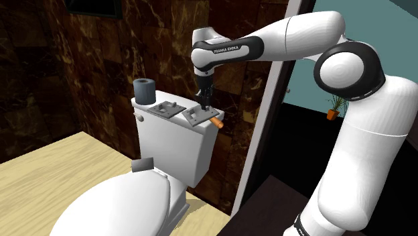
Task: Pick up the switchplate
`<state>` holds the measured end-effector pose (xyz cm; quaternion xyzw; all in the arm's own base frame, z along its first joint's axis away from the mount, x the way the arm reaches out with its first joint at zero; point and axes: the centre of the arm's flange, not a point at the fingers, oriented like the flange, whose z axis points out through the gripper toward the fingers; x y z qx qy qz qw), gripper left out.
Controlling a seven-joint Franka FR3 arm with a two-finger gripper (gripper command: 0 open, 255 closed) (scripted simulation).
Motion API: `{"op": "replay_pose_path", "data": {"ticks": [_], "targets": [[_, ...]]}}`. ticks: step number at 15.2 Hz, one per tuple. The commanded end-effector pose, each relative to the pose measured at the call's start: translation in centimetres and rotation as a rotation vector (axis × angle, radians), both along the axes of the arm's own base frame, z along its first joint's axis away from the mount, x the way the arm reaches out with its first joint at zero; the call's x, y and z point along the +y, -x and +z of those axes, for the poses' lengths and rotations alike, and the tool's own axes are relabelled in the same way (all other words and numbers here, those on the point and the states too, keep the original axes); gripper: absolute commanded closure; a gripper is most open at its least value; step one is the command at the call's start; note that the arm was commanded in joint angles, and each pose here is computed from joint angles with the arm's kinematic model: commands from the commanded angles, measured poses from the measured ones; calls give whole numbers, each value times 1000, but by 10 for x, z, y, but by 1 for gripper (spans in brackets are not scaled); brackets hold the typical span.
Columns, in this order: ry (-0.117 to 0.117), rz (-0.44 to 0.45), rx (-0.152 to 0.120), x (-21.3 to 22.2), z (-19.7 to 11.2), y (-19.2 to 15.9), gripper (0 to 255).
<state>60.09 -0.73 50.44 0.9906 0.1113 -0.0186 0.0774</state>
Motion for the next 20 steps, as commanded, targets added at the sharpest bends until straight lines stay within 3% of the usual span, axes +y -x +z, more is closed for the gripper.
{"op": "replay_pose_path", "data": {"ticks": [1,6,20], "targets": [[0,0,0,0,0,0,255],[0,0,0,0,-1,0,255],[0,0,0,0,73,0,255]]}}
